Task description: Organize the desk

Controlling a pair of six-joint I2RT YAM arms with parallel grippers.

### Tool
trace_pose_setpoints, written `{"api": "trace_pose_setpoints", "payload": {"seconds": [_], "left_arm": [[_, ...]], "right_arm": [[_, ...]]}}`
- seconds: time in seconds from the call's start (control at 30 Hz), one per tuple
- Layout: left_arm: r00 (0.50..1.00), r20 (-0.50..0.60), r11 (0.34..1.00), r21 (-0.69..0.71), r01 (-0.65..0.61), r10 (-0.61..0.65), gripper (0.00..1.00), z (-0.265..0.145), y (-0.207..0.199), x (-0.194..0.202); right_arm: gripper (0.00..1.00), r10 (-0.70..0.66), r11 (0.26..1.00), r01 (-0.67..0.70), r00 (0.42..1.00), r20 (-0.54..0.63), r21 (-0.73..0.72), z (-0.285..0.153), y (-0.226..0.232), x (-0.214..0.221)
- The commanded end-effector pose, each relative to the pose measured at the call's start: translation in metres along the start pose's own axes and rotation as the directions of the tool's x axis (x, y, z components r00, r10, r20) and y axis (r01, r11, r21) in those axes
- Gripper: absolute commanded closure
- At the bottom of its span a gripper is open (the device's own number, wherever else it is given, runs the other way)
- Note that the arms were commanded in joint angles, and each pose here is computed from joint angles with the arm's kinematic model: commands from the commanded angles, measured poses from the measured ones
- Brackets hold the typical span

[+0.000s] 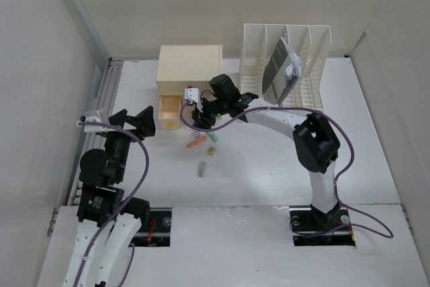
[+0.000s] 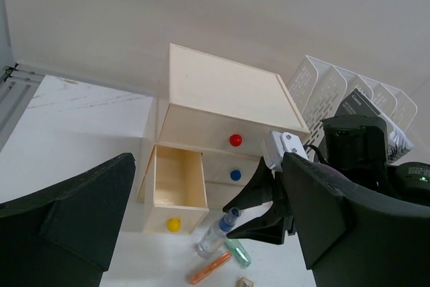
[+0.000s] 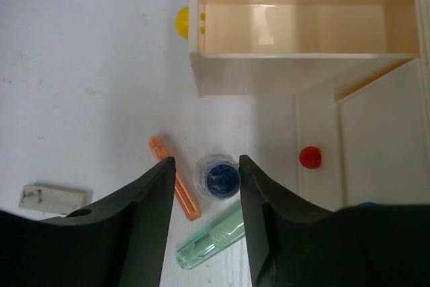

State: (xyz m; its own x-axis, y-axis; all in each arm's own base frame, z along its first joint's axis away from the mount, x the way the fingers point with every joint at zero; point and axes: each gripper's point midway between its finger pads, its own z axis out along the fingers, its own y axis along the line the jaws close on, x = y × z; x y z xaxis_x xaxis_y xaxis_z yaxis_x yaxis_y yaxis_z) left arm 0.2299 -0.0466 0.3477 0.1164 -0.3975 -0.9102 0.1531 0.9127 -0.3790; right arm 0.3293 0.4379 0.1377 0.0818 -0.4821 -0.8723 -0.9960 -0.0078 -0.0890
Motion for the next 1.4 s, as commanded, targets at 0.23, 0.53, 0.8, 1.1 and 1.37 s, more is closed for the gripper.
{"api": "trace_pose_setpoints", "payload": {"seconds": [0.23,0.53,0.8,1.1,1.37], "left_arm": [[0.998,0.056,0.999,0.037,0.004,-0.006,0.10,-0.002,-0.008,-0.015],[0.998,0.056,0.999,0.037,0.004,-0.006,0.10,-0.002,-0.008,-0.015],[0.998,0.059,1.000,0.029,0.005,-0.007,0.10,-0.002,-0.007,-0.016],[0.999,0.054,1.000,0.017,0.004,-0.005,0.10,-0.002,-0.004,-0.014],[0.998,0.057,1.000,0.008,0.005,-0.005,0.10,-0.001,-0.003,-0.015]], "right_arm": [[0.52,-0.034,0.996,0.031,0.999,0.034,0.080,0.001,-0.019,-0.021],[0.53,-0.016,0.996,0.016,1.000,0.005,0.087,0.007,-0.021,-0.007],[0.76,-0.010,0.996,0.011,1.000,-0.007,0.093,0.009,-0.022,-0.002],[0.92,-0.050,0.995,0.047,0.998,0.034,0.088,-0.008,-0.006,-0.030],[0.92,-0.131,0.983,0.119,0.988,0.078,0.140,-0.045,0.014,-0.084]]}}
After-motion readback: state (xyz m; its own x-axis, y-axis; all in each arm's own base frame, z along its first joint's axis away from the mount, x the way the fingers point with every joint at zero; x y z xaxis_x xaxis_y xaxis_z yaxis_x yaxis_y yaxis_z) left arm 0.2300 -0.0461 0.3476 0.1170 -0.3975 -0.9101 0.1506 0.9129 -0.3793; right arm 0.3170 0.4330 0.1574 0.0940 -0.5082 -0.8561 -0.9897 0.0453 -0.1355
